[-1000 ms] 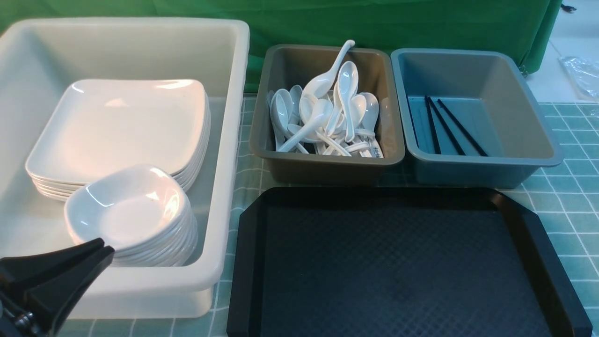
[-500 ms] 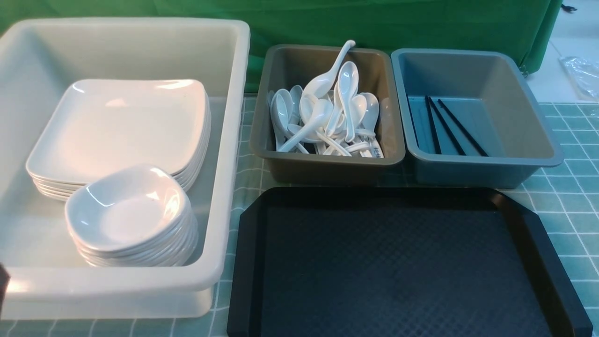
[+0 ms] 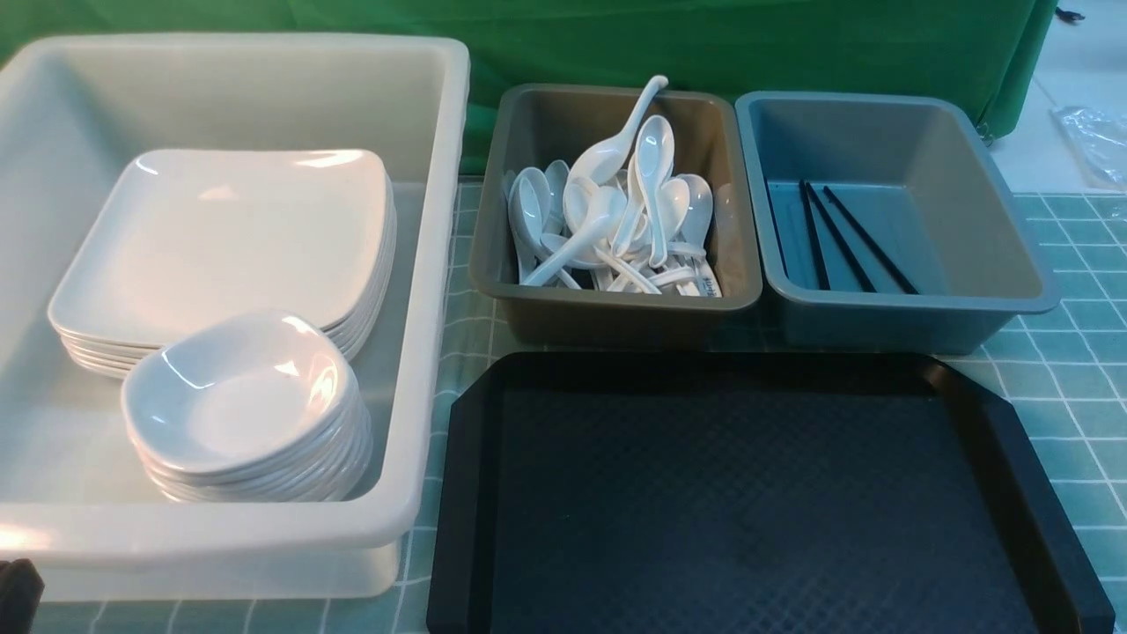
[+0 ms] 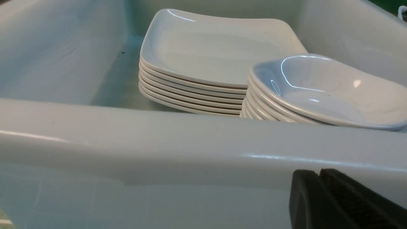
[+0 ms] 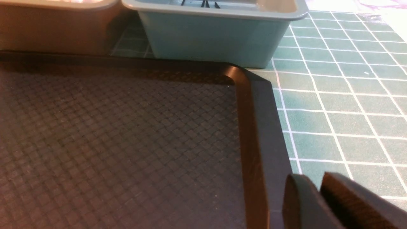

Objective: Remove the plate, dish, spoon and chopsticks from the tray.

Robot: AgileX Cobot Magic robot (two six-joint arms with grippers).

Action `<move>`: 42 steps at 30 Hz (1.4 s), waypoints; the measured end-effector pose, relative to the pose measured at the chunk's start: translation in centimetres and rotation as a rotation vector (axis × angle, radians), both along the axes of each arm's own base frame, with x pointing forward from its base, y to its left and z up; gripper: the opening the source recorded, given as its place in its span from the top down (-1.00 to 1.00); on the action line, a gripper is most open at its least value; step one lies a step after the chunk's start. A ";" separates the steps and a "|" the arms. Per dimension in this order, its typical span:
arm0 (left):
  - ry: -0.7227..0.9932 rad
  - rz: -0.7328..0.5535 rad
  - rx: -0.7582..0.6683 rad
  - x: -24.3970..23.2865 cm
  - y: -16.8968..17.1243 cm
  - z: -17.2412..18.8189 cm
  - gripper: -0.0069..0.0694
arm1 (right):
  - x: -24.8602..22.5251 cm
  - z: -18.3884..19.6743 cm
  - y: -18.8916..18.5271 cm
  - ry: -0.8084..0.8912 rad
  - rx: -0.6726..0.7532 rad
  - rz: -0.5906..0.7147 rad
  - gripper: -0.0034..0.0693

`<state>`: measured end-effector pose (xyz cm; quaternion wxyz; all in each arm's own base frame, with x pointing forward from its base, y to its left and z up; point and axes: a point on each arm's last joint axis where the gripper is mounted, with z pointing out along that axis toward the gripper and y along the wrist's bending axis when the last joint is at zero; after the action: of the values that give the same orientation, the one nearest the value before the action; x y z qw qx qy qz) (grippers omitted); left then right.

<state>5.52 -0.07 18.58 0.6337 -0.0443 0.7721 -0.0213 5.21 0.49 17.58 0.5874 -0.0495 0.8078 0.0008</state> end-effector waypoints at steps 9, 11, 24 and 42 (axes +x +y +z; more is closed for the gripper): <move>0.001 0.001 0.010 0.0 0.0 0.0 0.78 | 0.0 0.0 0.0 -0.001 0.001 -0.001 0.49; 0.001 0.001 0.011 0.0 0.0 0.0 0.78 | 0.0 0.0 0.0 -0.001 0.000 0.000 0.48; 0.001 0.001 0.011 0.0 0.0 0.0 0.78 | 0.0 0.0 0.0 -0.001 0.000 0.000 0.40; 0.001 0.001 0.011 0.0 0.0 0.0 0.78 | 0.0 0.0 0.0 0.000 0.000 0.000 0.33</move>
<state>5.52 -0.04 18.58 0.6335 -0.0411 0.7724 -0.0167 5.21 0.49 17.58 0.5873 -0.0494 0.8078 0.0010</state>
